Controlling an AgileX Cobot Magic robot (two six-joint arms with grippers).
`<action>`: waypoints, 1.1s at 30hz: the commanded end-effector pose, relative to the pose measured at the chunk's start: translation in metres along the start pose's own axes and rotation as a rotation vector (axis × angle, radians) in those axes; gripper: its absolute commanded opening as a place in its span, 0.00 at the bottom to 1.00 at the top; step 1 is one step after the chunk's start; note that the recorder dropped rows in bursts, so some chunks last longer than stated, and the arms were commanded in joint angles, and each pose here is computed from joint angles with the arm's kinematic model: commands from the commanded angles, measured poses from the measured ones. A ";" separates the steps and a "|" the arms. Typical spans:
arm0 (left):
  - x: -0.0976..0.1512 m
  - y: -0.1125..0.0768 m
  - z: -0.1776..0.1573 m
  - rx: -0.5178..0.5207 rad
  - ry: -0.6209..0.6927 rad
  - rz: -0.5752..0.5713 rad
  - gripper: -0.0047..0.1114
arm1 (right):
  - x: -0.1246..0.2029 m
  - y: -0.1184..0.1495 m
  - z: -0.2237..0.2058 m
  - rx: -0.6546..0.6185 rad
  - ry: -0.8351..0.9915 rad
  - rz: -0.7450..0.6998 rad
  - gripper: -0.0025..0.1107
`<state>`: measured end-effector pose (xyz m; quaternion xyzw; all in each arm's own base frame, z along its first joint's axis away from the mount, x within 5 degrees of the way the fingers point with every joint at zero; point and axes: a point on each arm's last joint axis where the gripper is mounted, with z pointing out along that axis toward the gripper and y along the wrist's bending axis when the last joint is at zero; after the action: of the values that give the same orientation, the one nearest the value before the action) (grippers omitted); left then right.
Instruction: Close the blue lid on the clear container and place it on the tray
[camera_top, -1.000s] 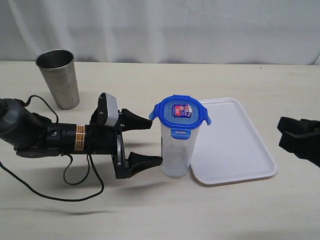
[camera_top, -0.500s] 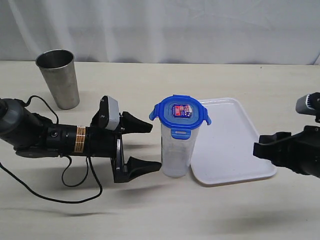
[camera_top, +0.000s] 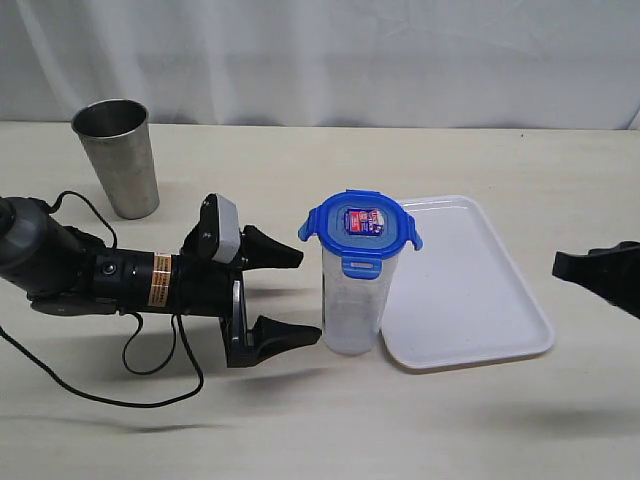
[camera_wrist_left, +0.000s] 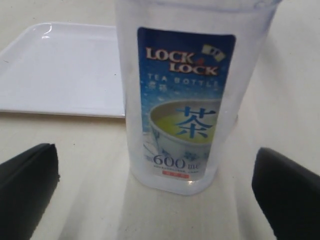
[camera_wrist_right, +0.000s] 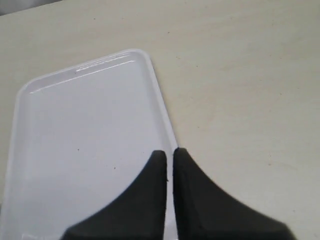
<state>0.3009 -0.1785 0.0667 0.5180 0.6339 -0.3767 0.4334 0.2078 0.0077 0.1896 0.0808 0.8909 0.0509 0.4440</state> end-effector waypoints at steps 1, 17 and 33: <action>-0.001 -0.001 0.002 0.008 -0.001 -0.001 0.89 | 0.005 -0.001 0.015 -0.002 0.022 -0.060 0.06; -0.003 -0.003 0.002 0.032 -0.030 0.047 0.89 | 0.013 0.008 0.068 -0.530 0.168 -0.077 0.06; -0.006 -0.001 0.003 0.011 -0.055 0.012 0.89 | 0.031 0.018 0.090 -0.765 0.160 -0.038 0.06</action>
<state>0.3029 -0.1795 0.0706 0.5095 0.6238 -0.3797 0.4552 0.2616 0.0340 0.1125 -0.1096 0.8463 0.3722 0.3651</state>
